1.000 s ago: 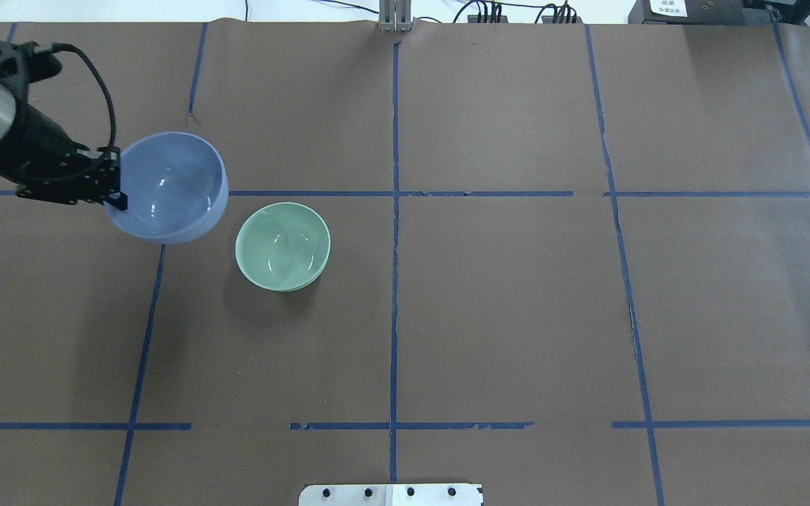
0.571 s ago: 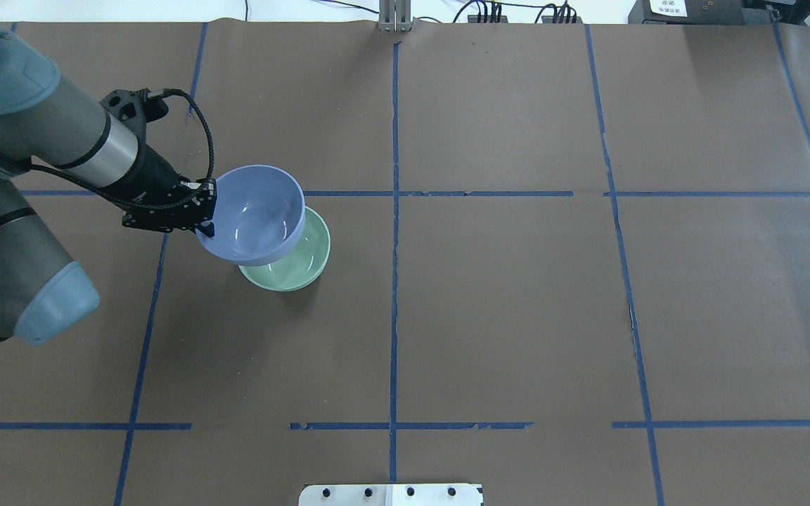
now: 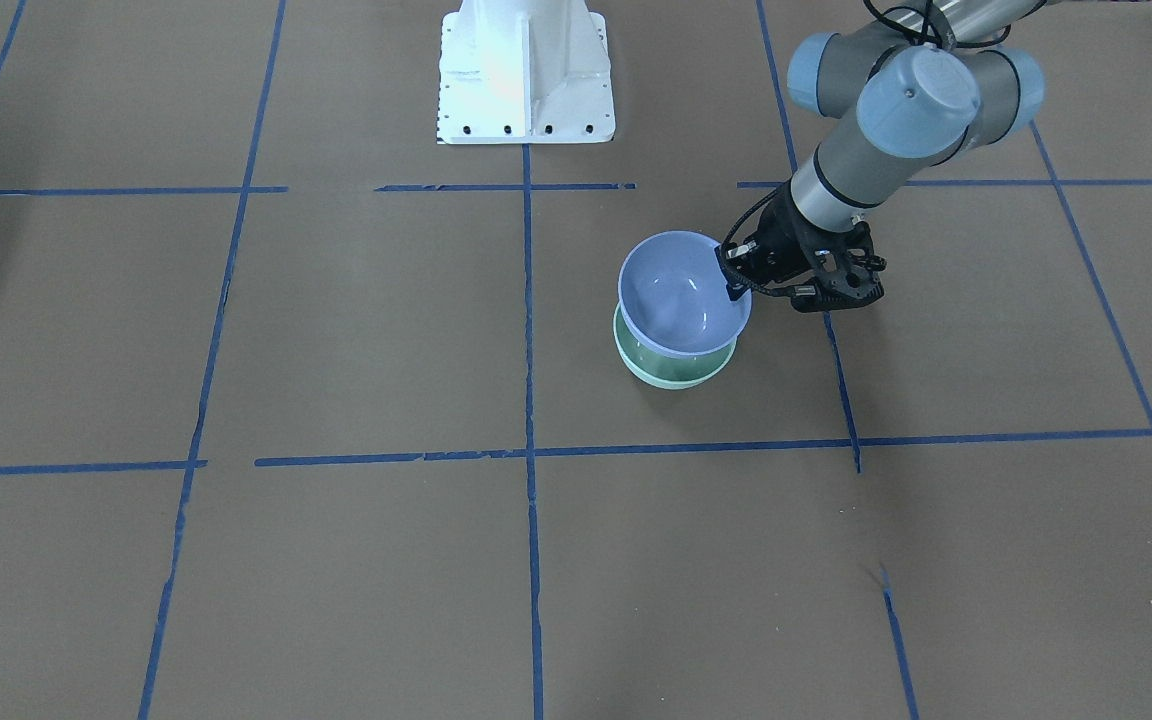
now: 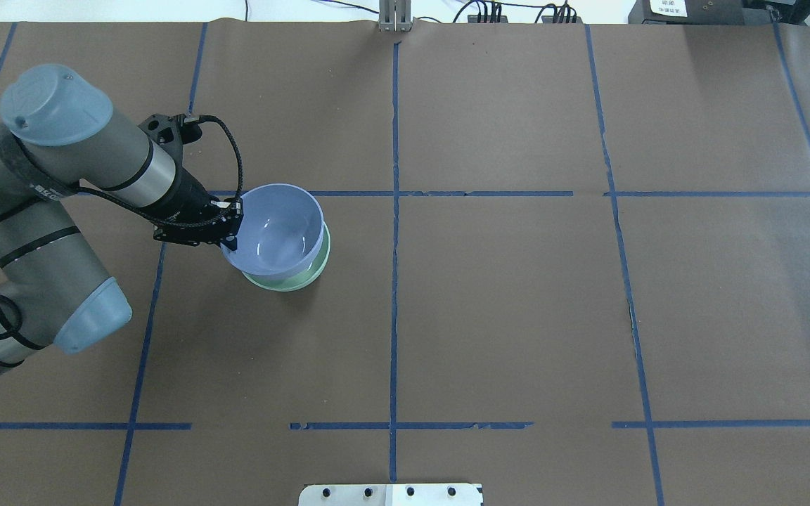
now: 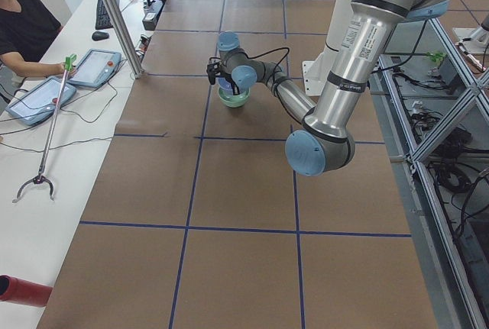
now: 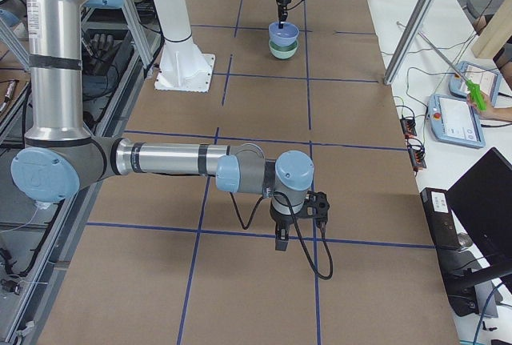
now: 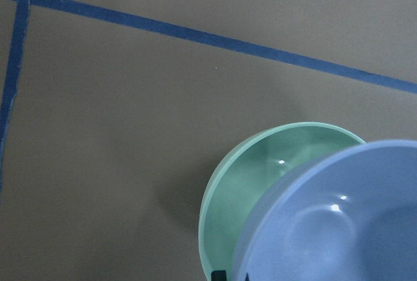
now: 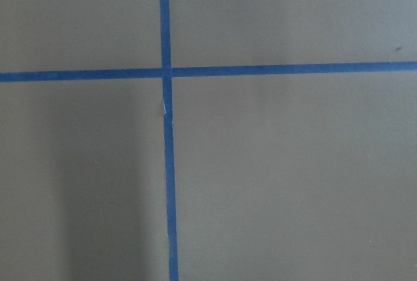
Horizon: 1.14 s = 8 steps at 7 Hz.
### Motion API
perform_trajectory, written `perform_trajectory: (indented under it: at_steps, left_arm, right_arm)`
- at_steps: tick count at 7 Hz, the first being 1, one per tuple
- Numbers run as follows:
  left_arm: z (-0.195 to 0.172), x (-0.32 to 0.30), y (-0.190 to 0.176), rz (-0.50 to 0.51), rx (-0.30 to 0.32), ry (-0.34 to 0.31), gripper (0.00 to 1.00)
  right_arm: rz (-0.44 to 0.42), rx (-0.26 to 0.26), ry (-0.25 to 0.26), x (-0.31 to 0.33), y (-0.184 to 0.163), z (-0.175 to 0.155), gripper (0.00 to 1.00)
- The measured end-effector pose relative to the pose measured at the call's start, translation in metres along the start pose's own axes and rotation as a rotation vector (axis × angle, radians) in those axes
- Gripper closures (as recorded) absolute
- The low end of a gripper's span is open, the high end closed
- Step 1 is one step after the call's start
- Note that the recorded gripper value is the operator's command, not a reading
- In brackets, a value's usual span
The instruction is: Stack blue bowl on green bowl
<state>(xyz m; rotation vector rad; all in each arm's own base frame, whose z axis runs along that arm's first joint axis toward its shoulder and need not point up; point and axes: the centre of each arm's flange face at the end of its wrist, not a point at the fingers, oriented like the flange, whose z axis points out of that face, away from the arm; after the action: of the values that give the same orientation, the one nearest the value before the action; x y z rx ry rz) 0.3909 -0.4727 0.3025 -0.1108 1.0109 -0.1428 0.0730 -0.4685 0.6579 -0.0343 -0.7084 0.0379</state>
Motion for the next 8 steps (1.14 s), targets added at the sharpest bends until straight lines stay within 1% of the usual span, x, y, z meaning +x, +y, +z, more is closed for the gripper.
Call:
perform_trajectory:
  at_steps: [3,4,5,6,7,8]
  left_arm:
    - [0.001,-0.005,0.0,0.021,0.01,0.017,0.0]
    - [-0.005,-0.005,0.0,0.025,0.019,0.025,0.0]
    - [-0.02,-0.006,-0.006,0.026,0.042,0.038,0.0]
    - [-0.044,-0.012,-0.02,0.052,0.082,0.049,0.0]
    - [-0.069,-0.025,-0.038,0.125,0.129,0.044,0.0]
    - [-0.091,-0.05,-0.054,0.223,0.166,0.017,0.0]
  right_arm:
    - [0.0,0.0,0.0,0.0,0.0,0.0,0.0]
    - [0.0,0.0,0.0,0.0,0.0,0.0,0.0]
    - [0.0,0.0,0.0,0.0,0.0,0.0,0.0]
    - [0.0,0.0,0.0,0.0,0.0,0.0,0.0]
    - [0.0,0.0,0.0,0.0,0.0,0.0,0.0]
    - [0.0,0.0,0.0,0.0,0.0,0.0,0.0]
